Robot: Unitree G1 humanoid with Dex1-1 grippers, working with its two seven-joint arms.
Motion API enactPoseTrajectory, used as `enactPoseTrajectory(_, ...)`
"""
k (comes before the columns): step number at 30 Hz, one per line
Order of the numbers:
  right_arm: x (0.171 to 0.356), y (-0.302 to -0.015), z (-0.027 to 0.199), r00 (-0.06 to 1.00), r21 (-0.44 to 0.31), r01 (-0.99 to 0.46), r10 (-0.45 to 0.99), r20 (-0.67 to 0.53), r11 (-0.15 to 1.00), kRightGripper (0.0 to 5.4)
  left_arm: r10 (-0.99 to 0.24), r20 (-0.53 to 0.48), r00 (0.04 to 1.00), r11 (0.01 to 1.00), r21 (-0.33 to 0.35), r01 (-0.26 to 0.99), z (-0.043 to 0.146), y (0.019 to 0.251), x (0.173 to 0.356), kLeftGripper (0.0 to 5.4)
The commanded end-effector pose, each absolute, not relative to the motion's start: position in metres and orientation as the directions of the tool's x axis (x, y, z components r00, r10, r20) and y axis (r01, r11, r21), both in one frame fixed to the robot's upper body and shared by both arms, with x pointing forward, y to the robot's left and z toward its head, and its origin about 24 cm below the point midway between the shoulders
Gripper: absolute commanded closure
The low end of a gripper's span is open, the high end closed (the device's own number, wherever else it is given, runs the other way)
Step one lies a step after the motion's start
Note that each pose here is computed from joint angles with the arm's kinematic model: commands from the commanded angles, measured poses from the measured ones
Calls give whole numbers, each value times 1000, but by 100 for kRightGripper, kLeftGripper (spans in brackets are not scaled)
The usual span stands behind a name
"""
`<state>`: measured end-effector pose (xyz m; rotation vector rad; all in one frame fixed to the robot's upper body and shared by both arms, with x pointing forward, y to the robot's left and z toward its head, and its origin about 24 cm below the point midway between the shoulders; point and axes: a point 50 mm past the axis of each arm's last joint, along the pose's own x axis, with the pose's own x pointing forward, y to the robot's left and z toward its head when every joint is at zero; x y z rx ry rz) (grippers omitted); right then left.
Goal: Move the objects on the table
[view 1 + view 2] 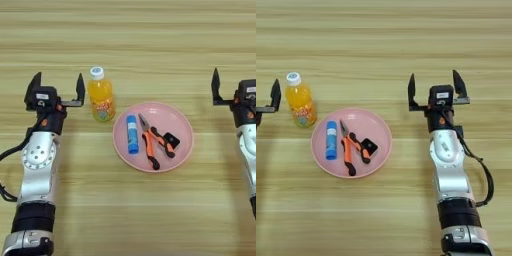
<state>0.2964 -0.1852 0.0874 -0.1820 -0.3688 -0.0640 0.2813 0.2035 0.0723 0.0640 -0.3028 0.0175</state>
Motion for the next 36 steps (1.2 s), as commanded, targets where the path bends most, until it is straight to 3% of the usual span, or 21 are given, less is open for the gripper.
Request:
enactPoseTrajectory(1,299,-184,91,925,-160,94,-26,380,983,5,5,305,952,998,65,-26,74,204,284,0)
enactPoseTrajectory(22,300,-185,89,925,-162,93,-24,380,982,5,4,313,950,998,62,-24,73,202,284,0)
enactPoseTrajectory(36,300,-184,88,925,-162,92,-24,380,983,5,-29,386,922,999,38,15,82,200,280,0)
